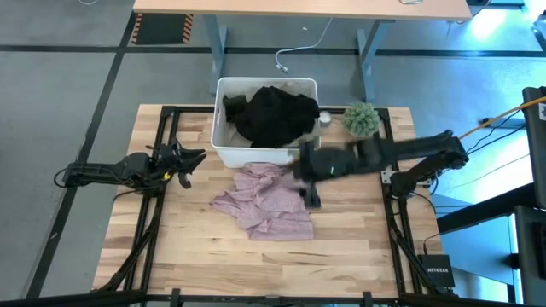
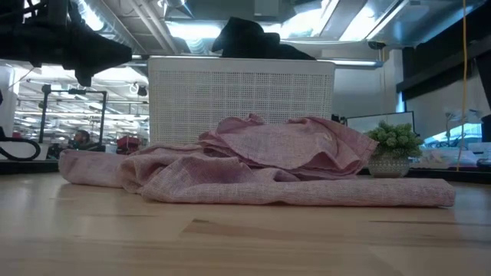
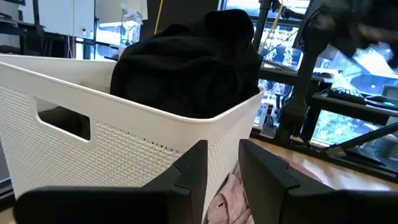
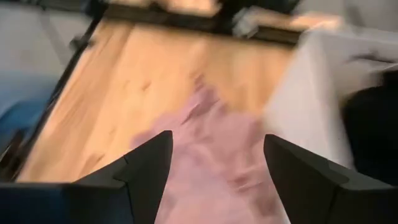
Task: Sort clothes
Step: Put the pink blouse into the white laundry organizer
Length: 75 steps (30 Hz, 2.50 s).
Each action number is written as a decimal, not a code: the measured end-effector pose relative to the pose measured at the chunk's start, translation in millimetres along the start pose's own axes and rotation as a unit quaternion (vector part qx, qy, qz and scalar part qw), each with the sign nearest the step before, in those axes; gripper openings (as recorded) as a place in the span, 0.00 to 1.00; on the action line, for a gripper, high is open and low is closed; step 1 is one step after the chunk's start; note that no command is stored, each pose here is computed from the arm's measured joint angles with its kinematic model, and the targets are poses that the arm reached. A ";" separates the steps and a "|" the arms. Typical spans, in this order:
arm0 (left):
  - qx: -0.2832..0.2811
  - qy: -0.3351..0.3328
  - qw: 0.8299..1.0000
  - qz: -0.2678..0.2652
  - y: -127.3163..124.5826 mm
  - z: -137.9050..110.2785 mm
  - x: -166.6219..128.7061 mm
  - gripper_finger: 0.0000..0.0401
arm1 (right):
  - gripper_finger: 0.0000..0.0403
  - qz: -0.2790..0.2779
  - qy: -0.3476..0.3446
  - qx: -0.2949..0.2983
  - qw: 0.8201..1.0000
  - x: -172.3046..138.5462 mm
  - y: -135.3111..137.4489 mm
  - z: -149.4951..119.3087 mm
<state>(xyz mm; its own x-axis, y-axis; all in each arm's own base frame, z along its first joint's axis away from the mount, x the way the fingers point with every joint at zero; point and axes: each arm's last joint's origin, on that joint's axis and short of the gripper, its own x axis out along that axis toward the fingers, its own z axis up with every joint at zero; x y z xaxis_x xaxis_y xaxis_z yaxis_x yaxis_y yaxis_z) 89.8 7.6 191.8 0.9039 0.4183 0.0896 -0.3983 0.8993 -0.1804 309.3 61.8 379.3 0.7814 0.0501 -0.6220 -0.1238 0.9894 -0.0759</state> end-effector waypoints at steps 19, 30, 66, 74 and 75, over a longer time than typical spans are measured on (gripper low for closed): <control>-0.010 0.003 1.000 0.002 0.2 -1.5 0.1 0.21 | 0.67 0.019 -0.062 -0.039 0.997 96.9 48.6 -110.6; -0.017 0.012 1.000 0.003 0.5 -3.4 0.1 0.21 | 0.67 -0.022 -0.121 -0.055 0.991 95.3 46.7 -98.7; -0.017 0.014 1.000 0.003 0.5 -3.9 0.1 0.21 | 0.99 -0.154 0.020 -0.042 0.987 194.1 3.1 -121.3; -0.012 0.022 1.000 0.009 1.0 -5.7 0.1 0.21 | 0.99 -0.155 0.044 -0.014 0.987 206.0 -20.4 -123.4; -0.012 0.022 1.000 0.009 1.1 -5.7 0.1 0.21 | 0.99 -0.157 0.045 -0.012 0.986 206.0 -22.5 -123.7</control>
<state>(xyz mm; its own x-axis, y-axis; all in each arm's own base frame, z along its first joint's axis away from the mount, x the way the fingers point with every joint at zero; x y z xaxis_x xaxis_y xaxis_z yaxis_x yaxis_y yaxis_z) 90.3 7.9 186.0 0.9027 0.4283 0.0424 -0.4116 0.8878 -0.2059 397.4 33.0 156.5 0.7262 -0.2722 -0.6313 0.1011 0.9506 -0.2936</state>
